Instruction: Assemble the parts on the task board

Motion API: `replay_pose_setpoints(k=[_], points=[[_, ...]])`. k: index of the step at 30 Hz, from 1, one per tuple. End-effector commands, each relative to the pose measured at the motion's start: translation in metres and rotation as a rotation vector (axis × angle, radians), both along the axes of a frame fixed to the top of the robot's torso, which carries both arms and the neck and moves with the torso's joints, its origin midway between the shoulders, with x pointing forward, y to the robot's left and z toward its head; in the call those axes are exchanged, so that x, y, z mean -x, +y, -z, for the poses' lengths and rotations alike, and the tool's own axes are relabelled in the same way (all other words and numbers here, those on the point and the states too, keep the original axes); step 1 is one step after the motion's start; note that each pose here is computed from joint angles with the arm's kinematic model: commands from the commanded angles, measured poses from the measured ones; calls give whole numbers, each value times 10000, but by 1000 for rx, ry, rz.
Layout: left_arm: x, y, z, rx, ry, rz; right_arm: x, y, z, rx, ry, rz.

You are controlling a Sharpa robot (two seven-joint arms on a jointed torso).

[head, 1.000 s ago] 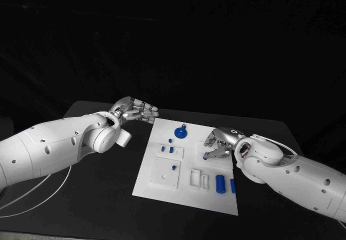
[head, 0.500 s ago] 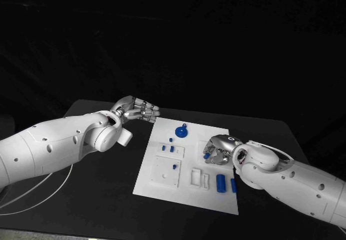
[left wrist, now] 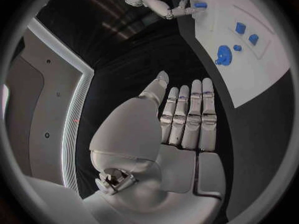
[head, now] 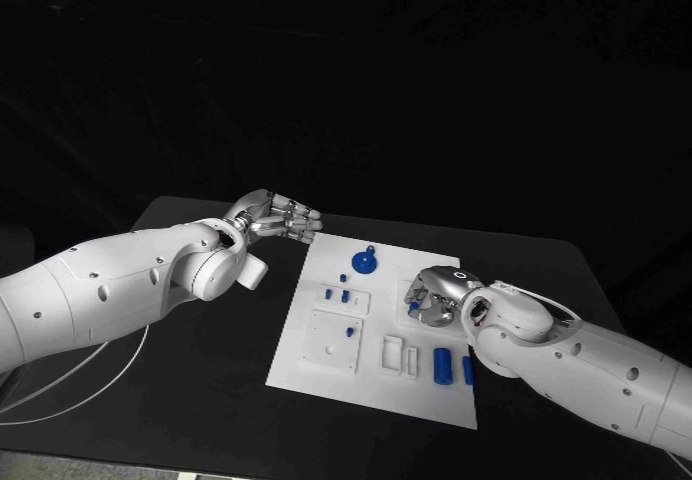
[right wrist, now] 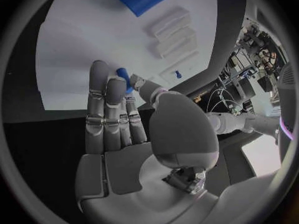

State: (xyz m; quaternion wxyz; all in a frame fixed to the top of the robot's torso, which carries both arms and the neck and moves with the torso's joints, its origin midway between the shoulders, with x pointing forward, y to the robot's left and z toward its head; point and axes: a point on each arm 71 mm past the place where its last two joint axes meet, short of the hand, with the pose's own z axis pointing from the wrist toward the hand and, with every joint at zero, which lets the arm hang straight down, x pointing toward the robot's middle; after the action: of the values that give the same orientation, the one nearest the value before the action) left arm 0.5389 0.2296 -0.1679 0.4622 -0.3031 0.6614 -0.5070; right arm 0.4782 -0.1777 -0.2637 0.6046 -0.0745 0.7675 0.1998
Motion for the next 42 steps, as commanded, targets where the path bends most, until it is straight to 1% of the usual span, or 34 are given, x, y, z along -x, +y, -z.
replay_pose_setpoints(k=[1,10,17,20,25,29,32,36,39,42], points=[[5,-28,-10,11,-4,18,4,25,-14,-4,-39,-5],[3,-19,-8,10,-3,16,15,31,-34,6,-82,-7],[3,-12,-8,9,-3,15,37,41,-53,0,-96,-12],[3,-10,-8,9,-3,15,38,26,-73,-11,-85,-7],[1,-8,-9,8,-4,13,-16,-22,-198,-75,-53,22],[-2,1,-9,8,-4,11,-57,-55,-363,-150,-28,43],[-3,4,-9,8,-6,9,-70,-60,-496,-197,-28,47],[-4,4,-10,8,-7,8,-48,-1,-607,-235,-28,27],[-4,2,-11,8,-8,8,-27,88,-646,-251,-26,2],[-5,-5,-13,9,-10,8,8,243,-676,-253,-42,-40]])
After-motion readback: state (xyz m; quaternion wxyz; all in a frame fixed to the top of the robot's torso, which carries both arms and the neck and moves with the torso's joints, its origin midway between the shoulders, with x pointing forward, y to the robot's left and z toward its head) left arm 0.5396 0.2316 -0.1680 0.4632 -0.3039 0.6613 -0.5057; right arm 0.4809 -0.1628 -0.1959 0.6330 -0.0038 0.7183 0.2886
